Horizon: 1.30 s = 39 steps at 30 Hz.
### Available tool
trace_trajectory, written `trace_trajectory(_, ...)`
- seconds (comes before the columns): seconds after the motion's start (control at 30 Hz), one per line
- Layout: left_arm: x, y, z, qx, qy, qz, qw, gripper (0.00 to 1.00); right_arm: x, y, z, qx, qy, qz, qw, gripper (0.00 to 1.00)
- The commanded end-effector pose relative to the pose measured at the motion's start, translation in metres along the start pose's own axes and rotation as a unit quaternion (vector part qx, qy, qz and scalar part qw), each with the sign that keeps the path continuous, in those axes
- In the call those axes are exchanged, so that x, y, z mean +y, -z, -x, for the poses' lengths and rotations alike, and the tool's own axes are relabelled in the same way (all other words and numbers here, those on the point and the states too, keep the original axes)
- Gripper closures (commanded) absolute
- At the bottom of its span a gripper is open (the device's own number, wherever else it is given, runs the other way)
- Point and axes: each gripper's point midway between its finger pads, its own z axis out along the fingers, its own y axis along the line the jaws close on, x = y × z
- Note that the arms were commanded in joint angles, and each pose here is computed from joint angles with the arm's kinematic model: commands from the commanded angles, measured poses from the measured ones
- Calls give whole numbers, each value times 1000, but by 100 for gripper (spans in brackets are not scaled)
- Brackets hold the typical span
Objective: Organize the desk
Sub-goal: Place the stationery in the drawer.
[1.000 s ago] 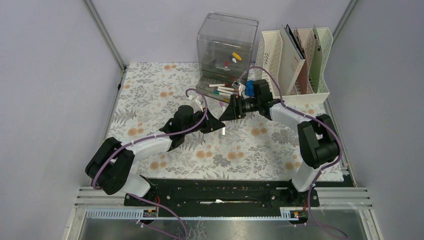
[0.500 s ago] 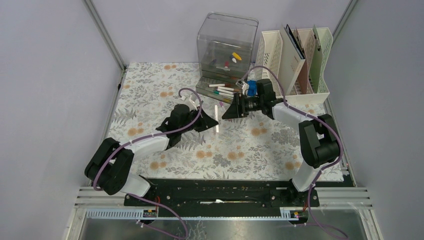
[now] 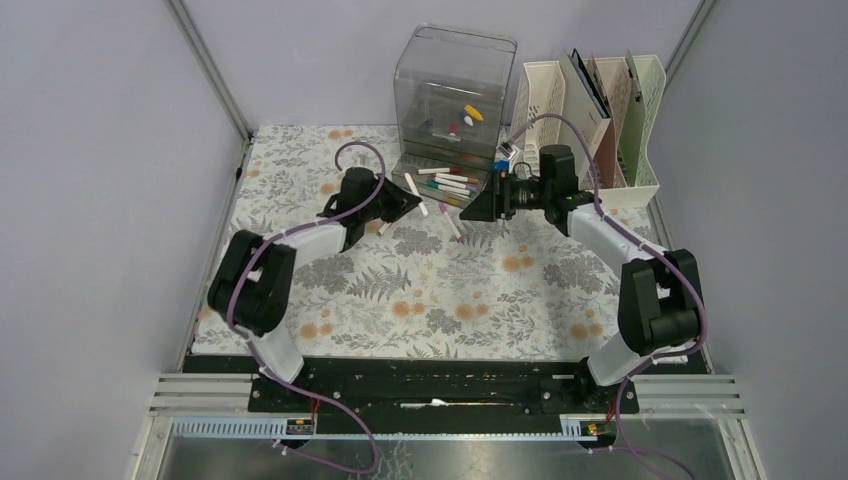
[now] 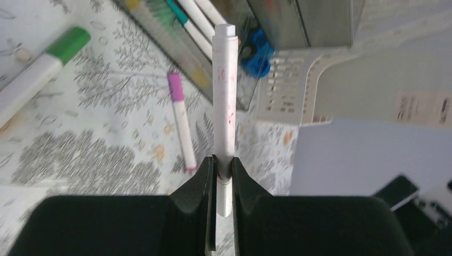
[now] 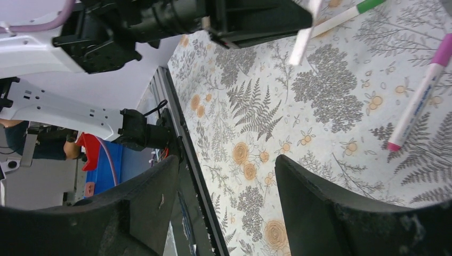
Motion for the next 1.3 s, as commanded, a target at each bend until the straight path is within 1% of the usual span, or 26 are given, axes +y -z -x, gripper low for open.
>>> trace_trajectory(0.0, -38, -35, 40, -55, 104, -51, 992, 98, 8, 15, 11, -21, 20, 4, 1000, 27)
trace_trajectory(0.1, -43, -61, 56, -72, 146, -60, 985, 98, 7, 19, 11, -25, 20, 1, 999, 27)
trace_trajectory(0.23, -44, -92, 67, -77, 191, -66, 976, 96, 5, 26, 10, -31, 16, -5, 999, 27)
trace_trajectory(0.37, -41, -116, 71, -72, 223, -63, 970, 81, 0, 30, 10, -36, 12, -11, 999, 27)
trace_trajectory(0.47, -34, -132, 69, -57, 240, -61, 967, 71, -2, 32, 10, -38, 10, -13, 999, 27)
trace_trajectory(0.63, -47, -138, 71, -42, 225, -72, 971, 57, -4, 35, 10, -41, 7, -17, 999, 27)
trace_trajectory(0.67, -51, -136, 74, -42, 214, -74, 973, 55, -4, 35, 11, -42, 8, -17, 999, 27)
trace_trajectory(0.8, -73, -116, 82, -45, 158, -93, 982, 55, -6, 35, 10, -41, 5, -18, 999, 27)
trace_trajectory(0.87, -91, -93, 88, -55, 113, -106, 986, 55, -5, 36, 11, -42, 6, -18, 999, 27)
trace_trajectory(1.0, -96, -46, 89, -76, 5, -87, 993, 56, -2, 37, 14, -45, 12, -17, 999, 27)
trace_trajectory(1.1, -79, -9, 87, -99, -83, -38, 991, 56, -2, 37, 13, -45, 12, -17, 999, 27)
trace_trajectory(1.2, -45, 27, 88, -125, -159, 40, 978, 54, -1, 37, 18, -47, 16, -16, 999, 27)
trace_trajectory(1.27, -21, 50, 95, -155, -197, 95, 963, 47, 0, 36, 21, -48, 19, -15, 999, 27)
